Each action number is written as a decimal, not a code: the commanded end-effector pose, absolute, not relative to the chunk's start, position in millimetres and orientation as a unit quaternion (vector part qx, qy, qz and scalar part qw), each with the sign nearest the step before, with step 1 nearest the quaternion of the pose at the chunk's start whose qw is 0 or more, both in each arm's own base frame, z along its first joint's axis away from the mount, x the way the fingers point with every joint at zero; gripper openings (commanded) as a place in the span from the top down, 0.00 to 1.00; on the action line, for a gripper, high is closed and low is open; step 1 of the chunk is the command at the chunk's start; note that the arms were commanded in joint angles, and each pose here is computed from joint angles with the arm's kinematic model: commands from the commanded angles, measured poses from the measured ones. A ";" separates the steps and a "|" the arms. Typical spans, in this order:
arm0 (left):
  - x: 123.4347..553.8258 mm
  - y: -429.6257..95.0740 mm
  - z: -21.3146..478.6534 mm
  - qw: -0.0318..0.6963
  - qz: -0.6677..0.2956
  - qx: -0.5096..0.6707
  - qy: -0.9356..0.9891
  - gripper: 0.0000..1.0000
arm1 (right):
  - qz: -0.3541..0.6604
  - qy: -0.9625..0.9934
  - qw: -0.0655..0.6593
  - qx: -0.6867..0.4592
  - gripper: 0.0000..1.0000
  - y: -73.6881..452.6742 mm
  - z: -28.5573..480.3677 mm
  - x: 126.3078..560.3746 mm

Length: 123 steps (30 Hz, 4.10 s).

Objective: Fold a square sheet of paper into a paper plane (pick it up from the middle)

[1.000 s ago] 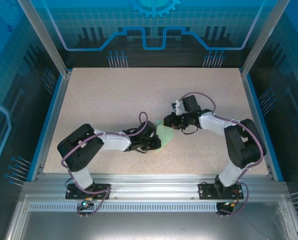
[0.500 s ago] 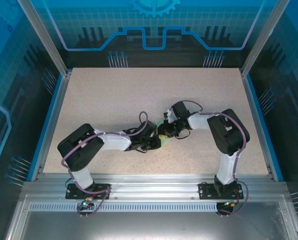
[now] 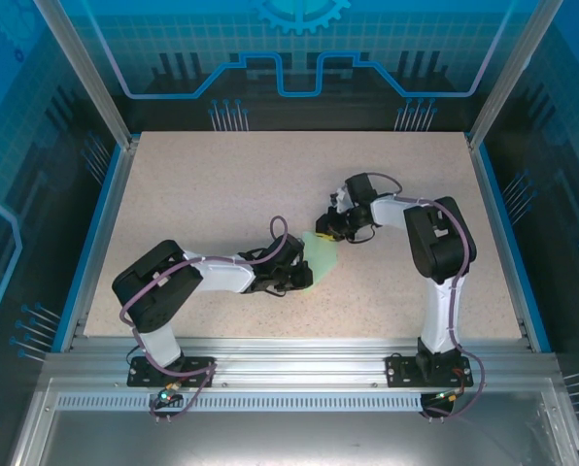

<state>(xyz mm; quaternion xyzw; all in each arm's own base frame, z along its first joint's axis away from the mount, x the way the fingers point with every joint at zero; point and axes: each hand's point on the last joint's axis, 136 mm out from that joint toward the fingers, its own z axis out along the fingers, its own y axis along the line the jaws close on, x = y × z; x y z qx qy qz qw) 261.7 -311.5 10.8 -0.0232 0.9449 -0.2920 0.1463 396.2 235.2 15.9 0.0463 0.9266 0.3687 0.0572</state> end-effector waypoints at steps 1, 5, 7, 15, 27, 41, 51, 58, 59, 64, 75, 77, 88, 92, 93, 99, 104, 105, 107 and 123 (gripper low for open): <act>213.8 -257.0 -52.6 0.056 -0.163 -0.034 0.984 0.88 | 0.318 0.941 0.094 0.065 0.80 203.7 2.9 429.7; 214.1 -259.4 -52.7 0.056 -0.165 -0.034 0.984 0.88 | 0.316 0.941 0.102 0.059 0.79 199.9 16.1 440.4; 213.8 -260.2 -52.5 0.056 -0.166 -0.034 0.984 0.88 | 0.321 0.939 0.109 0.054 0.78 200.2 28.3 441.3; 217.9 -268.1 -44.9 0.063 -0.180 -0.033 0.981 0.88 | 0.360 0.923 0.135 0.024 0.75 211.5 76.6 402.4; 223.6 -276.4 -34.2 0.070 -0.194 -0.026 0.978 0.87 | 0.374 0.926 0.052 -0.012 0.78 265.9 29.7 326.5; 187.5 -273.1 -20.7 0.029 -0.210 0.025 0.977 0.84 | 0.299 0.954 0.025 0.013 0.81 241.8 -20.7 323.0; 151.2 -249.0 5.7 0.021 -0.213 0.045 0.976 0.83 | 0.311 0.950 0.025 0.006 0.81 247.4 -13.8 322.5; 205.0 -227.9 78.4 0.142 -0.288 -0.036 0.946 0.73 | 0.344 0.936 0.062 -0.026 0.76 262.4 32.7 330.9; 213.6 -227.8 88.1 0.154 -0.295 -0.036 0.942 0.73 | 0.345 0.936 0.066 -0.030 0.76 262.7 39.6 331.8; 246.1 -248.2 112.3 0.170 -0.308 -0.014 0.936 0.72 | 0.349 0.931 0.095 -0.038 0.73 260.7 69.4 334.6; 290.9 -309.9 91.9 0.128 -0.356 -0.007 0.926 0.77 | 0.308 0.945 0.111 0.015 0.69 213.5 69.0 317.9; 294.7 -313.9 84.3 0.120 -0.350 -0.003 0.929 0.77 | 0.304 0.946 0.108 0.021 0.68 208.8 65.6 312.5; 307.0 -315.2 41.6 0.092 -0.290 0.005 0.952 0.82 | 0.288 0.953 0.074 0.065 0.59 194.4 36.6 290.4; 303.3 -309.8 29.8 0.084 -0.275 0.003 0.958 0.83 | 0.287 0.952 0.064 0.078 0.57 193.3 29.2 287.1; 302.6 -309.0 28.0 0.083 -0.273 0.003 0.959 0.83 | 0.289 0.952 0.064 0.080 0.57 193.9 28.3 286.8; 300.8 -306.5 16.8 0.074 -0.262 0.001 0.962 0.84 | 0.311 0.945 0.057 0.089 0.56 201.1 24.4 288.0; 296.6 -297.2 5.2 0.065 -0.238 -0.006 0.969 0.85 | 0.319 0.942 0.052 0.094 0.56 204.9 20.2 288.8; 295.5 -295.2 3.4 0.064 -0.236 -0.008 0.970 0.85 | 0.320 0.941 0.049 0.096 0.56 205.6 19.1 288.7; 293.2 -293.4 0.7 0.062 -0.235 -0.011 0.970 0.85 | 0.323 0.940 0.046 0.098 0.55 207.2 17.7 288.8; 289.8 -301.8 9.5 0.060 -0.274 -0.030 0.959 0.85 | 0.364 0.924 0.054 0.102 0.55 222.2 22.9 298.8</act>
